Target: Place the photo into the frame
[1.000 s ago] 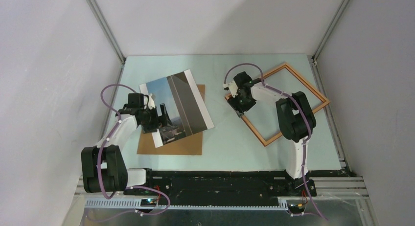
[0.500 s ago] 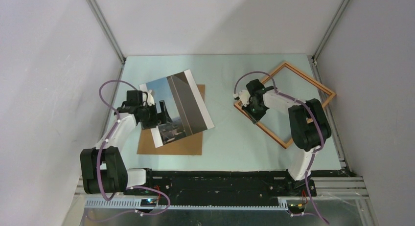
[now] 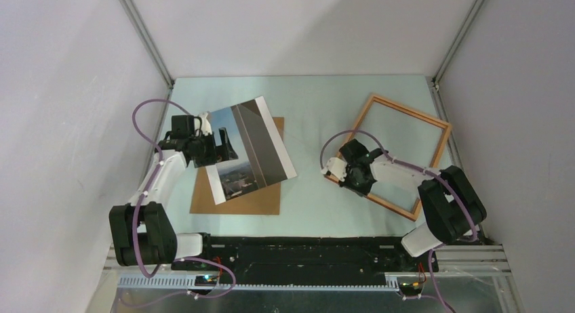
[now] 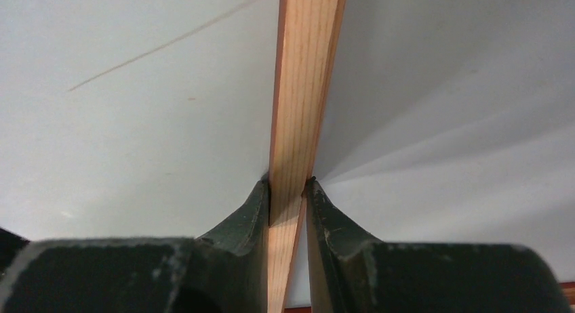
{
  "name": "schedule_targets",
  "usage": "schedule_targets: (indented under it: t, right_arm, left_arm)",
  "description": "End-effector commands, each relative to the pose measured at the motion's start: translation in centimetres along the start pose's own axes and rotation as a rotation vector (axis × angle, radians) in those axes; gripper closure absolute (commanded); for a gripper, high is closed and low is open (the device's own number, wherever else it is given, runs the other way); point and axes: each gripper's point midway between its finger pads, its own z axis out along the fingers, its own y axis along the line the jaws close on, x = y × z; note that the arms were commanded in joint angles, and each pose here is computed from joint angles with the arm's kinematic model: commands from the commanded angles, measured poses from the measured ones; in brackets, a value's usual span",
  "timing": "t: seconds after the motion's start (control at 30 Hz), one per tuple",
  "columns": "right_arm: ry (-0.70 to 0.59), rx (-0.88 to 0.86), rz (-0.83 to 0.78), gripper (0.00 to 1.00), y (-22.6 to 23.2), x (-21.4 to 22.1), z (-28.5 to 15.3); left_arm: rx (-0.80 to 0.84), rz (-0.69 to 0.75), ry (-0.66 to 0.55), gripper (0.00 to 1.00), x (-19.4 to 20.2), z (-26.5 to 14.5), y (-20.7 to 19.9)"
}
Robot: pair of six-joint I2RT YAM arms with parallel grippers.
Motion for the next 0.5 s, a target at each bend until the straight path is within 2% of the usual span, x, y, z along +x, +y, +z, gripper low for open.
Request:
schedule_targets:
  t: [0.0,0.13,0.47]
  right_arm:
    - [-0.025,-0.028,-0.138,1.0,2.6,-0.3,0.1]
    - [-0.03,-0.038,-0.2,1.0,3.8,-0.8,0.3]
    - [-0.046,0.003,-0.407,1.0,3.1,-1.8,0.6]
  left_arm:
    - [0.04,0.016,-0.025,0.02,-1.4,-0.3,-0.8]
    - [0.041,0.01,-0.019,0.02,-1.2,-0.2,-0.7]
    - [0.015,0.033,-0.045,0.02,-1.0,-0.8,-0.3]
